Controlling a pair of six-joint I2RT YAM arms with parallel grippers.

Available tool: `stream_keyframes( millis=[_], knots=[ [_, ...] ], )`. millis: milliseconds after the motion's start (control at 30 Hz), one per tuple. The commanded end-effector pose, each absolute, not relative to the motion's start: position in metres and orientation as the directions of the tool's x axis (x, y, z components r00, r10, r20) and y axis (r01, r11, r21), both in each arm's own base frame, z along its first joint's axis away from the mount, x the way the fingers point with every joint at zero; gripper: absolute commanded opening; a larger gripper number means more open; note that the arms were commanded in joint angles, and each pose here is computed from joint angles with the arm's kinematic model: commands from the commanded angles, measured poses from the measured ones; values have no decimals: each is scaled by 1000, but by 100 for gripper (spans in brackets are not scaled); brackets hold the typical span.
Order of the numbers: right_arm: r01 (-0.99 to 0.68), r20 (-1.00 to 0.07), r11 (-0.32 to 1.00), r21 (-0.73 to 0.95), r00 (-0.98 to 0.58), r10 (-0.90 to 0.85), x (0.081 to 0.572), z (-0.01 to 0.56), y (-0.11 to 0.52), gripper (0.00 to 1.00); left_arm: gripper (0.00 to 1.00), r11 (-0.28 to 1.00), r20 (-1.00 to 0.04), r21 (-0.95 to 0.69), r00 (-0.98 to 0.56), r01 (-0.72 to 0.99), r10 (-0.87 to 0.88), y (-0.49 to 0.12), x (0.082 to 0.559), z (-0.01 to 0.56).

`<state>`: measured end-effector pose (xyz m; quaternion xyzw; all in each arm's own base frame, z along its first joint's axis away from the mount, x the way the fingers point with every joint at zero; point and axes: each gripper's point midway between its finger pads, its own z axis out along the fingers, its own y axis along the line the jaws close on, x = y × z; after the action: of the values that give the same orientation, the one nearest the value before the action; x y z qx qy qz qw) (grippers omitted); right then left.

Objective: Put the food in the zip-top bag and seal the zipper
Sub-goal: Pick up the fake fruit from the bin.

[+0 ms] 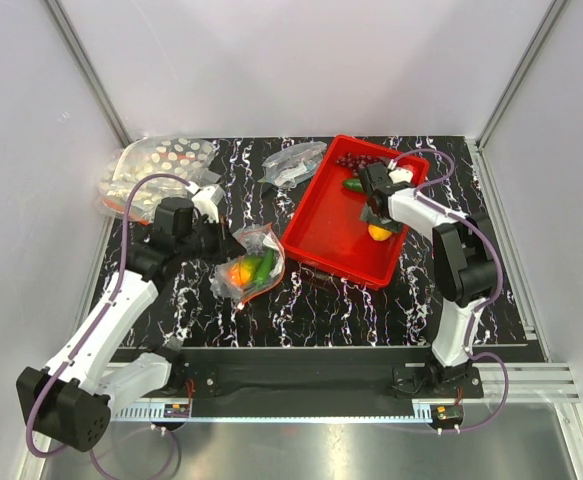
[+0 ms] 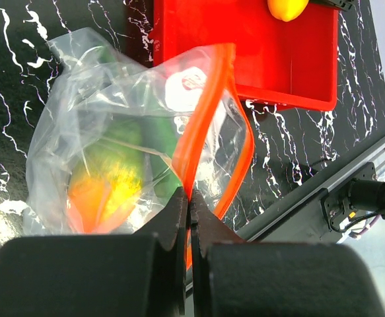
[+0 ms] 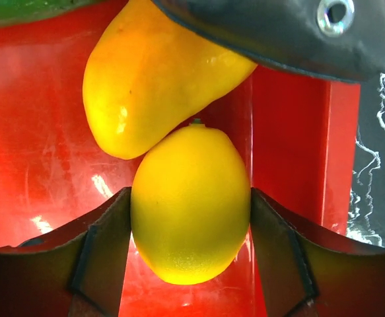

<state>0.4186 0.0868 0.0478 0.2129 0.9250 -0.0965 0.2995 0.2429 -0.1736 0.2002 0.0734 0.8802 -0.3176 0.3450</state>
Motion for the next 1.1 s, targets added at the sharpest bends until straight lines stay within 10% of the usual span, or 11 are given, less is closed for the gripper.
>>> stream_keyframes(
  millis=[0,333,667,1067],
  knots=[
    [434,-650,900,29,-676,347,425,78,90,43,0,770,-700,-505,-707,390,-100,-178,249,214],
    [-39,-686,940,338,-695,218,376,162,171,37,0,794,-654,-512,-748,328,-112,-183,251,203],
    [-579,-743,652,490,-668,-36,260,238,273,33,0,794,-637,-525,-760,307,-127,-194,249,209],
    [-675,-725,470,568,-681,-102,221,244,340,33,0,736,-577,-614,-799,286,-171,-208,242,201]
  ],
)
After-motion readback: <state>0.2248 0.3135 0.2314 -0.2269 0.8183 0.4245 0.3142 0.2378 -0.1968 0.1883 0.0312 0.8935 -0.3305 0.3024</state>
